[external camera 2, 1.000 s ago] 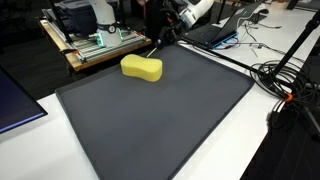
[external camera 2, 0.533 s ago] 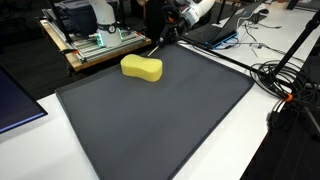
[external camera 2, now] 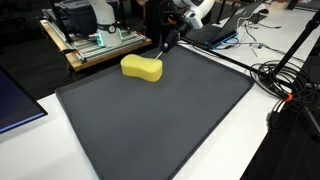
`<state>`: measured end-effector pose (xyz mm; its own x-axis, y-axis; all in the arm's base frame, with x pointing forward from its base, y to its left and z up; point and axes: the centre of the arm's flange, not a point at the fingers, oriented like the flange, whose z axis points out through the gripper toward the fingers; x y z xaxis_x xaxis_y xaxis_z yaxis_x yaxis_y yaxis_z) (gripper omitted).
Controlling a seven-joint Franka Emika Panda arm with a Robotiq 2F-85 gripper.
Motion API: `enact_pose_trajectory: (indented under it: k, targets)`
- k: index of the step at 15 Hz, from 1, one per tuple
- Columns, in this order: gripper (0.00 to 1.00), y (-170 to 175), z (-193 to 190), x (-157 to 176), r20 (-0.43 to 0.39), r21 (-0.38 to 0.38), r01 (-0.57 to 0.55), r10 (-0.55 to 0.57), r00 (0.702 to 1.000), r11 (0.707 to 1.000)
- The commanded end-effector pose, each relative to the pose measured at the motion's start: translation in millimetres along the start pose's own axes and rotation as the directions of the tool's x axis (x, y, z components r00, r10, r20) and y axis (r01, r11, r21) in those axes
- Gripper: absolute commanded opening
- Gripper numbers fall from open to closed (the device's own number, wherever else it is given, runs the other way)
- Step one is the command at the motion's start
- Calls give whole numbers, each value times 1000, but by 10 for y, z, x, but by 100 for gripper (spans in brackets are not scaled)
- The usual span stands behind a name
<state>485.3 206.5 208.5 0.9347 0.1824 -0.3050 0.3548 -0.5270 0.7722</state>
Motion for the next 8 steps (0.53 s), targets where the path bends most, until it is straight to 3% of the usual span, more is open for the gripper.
enact_pose_trajectory:
  k: [1,8]
  targets:
    - [3,-50,43,3,-53,-61,113,-116,992,992]
    - [3,-269,97,-67,-88,-124,275,-286,954,953]
